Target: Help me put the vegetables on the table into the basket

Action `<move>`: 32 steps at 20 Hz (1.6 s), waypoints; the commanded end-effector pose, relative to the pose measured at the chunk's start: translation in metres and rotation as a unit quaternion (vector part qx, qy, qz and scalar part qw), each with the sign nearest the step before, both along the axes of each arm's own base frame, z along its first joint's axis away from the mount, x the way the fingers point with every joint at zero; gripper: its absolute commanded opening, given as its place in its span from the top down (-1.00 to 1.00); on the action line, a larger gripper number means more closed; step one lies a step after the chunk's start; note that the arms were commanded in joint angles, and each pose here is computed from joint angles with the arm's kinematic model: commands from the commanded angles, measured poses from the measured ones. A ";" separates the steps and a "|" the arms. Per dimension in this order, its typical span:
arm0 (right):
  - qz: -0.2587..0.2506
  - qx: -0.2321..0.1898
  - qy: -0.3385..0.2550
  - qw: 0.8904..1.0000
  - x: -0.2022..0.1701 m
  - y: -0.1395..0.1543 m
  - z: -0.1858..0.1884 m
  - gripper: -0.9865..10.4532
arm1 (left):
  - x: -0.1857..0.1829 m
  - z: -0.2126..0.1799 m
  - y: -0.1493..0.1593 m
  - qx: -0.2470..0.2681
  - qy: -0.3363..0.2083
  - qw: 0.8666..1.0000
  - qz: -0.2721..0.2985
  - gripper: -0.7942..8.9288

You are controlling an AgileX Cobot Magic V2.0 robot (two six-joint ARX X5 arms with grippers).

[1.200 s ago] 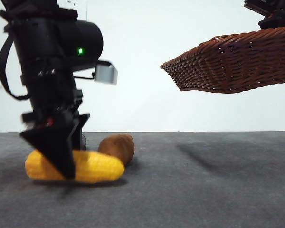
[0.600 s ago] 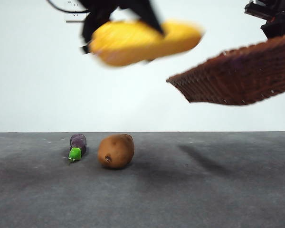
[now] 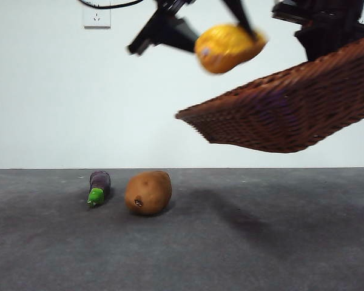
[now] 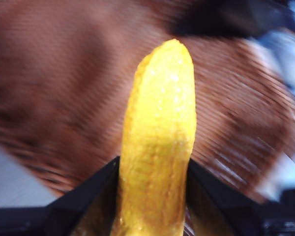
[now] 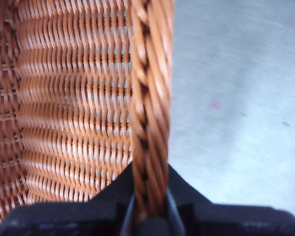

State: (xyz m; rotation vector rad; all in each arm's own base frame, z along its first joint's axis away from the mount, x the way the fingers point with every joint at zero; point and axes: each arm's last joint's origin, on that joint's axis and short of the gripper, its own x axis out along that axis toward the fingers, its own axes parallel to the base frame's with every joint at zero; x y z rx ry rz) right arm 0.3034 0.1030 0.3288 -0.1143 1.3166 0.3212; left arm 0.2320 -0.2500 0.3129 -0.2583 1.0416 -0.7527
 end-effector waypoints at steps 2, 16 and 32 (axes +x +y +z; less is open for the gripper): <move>0.002 0.014 -0.012 1.000 -0.004 0.014 0.003 0.85 | 0.005 -0.005 0.001 0.011 0.016 0.997 0.079 0.84; 0.023 0.013 0.000 1.000 -0.013 0.030 0.002 0.85 | 0.029 -0.004 0.024 0.011 0.011 0.983 0.182 0.57; 0.007 0.019 0.000 1.000 -0.004 0.009 0.002 0.85 | 0.036 -0.006 0.048 0.077 -0.017 0.991 0.108 0.24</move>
